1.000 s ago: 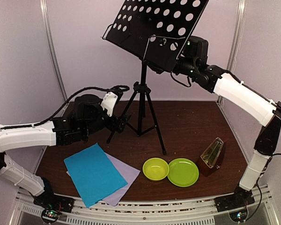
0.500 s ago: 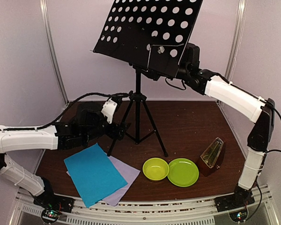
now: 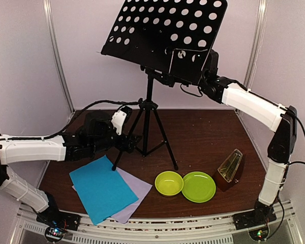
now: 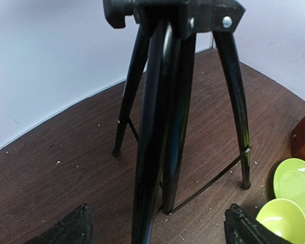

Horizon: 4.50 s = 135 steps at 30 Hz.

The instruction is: Set up the instrument practice props

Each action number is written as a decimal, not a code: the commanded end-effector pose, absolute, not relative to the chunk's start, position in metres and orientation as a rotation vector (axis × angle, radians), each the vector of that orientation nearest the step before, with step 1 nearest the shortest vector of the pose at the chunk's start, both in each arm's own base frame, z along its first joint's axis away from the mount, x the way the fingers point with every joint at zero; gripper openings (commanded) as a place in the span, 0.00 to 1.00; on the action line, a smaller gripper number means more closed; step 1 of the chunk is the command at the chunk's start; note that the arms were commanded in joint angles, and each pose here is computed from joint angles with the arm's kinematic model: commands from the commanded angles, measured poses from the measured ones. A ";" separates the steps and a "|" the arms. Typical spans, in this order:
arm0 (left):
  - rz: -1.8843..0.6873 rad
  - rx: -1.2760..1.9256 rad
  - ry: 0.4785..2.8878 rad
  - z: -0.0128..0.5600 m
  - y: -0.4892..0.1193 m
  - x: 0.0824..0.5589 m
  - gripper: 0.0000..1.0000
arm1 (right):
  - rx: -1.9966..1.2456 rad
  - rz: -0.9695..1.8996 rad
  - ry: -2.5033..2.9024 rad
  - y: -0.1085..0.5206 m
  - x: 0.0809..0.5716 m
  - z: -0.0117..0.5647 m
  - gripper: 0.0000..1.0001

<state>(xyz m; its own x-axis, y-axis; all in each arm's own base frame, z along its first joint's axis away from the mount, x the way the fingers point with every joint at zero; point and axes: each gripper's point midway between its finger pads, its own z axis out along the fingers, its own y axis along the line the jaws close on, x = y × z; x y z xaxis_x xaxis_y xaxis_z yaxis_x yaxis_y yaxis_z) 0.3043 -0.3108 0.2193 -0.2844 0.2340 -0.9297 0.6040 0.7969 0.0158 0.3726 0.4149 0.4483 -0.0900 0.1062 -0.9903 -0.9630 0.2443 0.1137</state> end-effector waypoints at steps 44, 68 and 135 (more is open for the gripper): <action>-0.615 0.694 1.847 0.201 -0.358 0.326 0.43 | -0.883 0.863 1.236 0.351 0.343 0.437 0.86; -0.620 0.800 1.926 0.165 -0.322 0.287 0.75 | -0.903 0.696 1.832 0.294 0.302 0.218 0.79; -0.490 0.739 2.057 0.127 -0.274 0.267 0.00 | -0.997 0.057 1.997 0.264 0.354 0.136 0.00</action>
<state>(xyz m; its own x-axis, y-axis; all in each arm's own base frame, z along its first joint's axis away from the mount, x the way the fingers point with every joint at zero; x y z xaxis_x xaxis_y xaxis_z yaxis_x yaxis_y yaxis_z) 0.2617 -0.2895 0.1058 -0.4522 0.3988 -0.7978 0.7193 0.6920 -0.0618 0.3249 0.3075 0.1214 -0.2438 -0.6041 -0.7587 -0.8022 0.5652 -0.1924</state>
